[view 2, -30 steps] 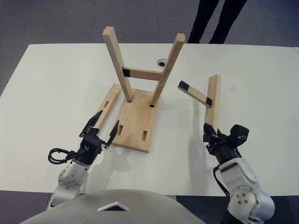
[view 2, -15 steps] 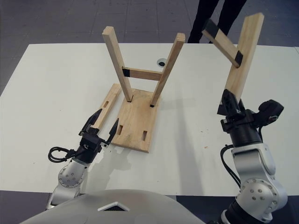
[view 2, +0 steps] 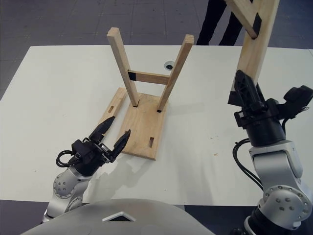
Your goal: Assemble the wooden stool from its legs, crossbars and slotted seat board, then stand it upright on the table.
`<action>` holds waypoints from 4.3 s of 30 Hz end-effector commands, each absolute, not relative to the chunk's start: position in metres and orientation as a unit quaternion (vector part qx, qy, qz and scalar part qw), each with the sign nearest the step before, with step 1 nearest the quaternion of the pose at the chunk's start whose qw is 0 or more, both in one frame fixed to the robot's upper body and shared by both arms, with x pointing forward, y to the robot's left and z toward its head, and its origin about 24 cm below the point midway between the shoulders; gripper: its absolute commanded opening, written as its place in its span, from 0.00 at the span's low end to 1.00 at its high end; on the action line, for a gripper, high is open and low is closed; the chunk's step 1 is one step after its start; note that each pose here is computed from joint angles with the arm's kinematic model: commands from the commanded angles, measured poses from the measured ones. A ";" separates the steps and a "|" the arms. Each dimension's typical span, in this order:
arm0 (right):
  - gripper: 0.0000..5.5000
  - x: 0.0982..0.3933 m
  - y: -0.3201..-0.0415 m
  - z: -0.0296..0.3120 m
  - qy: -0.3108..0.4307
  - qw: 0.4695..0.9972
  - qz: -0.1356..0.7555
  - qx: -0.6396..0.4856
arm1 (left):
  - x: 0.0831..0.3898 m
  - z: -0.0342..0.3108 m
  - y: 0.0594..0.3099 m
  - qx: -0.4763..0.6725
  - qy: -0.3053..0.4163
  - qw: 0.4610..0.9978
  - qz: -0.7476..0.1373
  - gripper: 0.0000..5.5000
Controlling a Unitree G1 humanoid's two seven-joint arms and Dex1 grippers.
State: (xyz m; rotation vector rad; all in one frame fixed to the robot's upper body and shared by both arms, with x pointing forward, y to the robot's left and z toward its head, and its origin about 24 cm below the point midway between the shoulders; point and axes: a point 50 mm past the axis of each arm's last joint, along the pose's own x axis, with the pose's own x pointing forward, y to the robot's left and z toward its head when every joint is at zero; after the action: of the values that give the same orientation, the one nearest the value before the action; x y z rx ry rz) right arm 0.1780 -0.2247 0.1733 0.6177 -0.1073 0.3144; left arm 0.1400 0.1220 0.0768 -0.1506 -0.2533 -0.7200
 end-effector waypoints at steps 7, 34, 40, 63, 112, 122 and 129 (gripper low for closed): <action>0.19 0.173 -0.199 0.167 0.022 0.886 0.290 0.360 | 0.149 0.103 0.141 -0.197 -0.090 0.877 -0.428 0.55; 0.19 0.136 -0.126 0.124 0.215 0.664 0.546 0.463 | 0.146 0.103 0.159 -0.320 -0.047 0.764 -0.558 0.55; 0.19 0.137 -0.118 0.124 0.219 0.622 0.575 0.485 | 0.141 0.103 0.156 -0.332 -0.029 0.725 -0.602 0.55; 0.19 0.149 -0.095 0.122 0.252 0.463 0.636 0.564 | 0.146 0.111 0.152 -0.356 -0.038 0.672 -0.648 0.55; 0.19 0.141 -0.086 0.113 0.261 0.423 0.687 0.530 | 0.160 0.115 0.137 -0.384 -0.029 0.634 -0.671 0.55; 0.19 0.143 -0.085 0.111 0.259 0.417 0.685 0.539 | 0.158 0.116 0.135 -0.404 -0.051 0.609 -0.681 0.55; 0.19 0.142 -0.083 0.112 0.250 0.397 0.682 0.561 | 0.163 0.126 0.133 -0.436 -0.105 0.578 -0.681 0.55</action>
State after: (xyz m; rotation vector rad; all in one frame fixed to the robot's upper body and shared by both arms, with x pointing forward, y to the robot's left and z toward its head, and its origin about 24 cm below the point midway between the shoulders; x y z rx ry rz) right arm 0.1419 -0.0834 0.1089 1.3980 0.6465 1.6993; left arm 0.1600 0.1317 0.1221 -1.0141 -0.2116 -1.5792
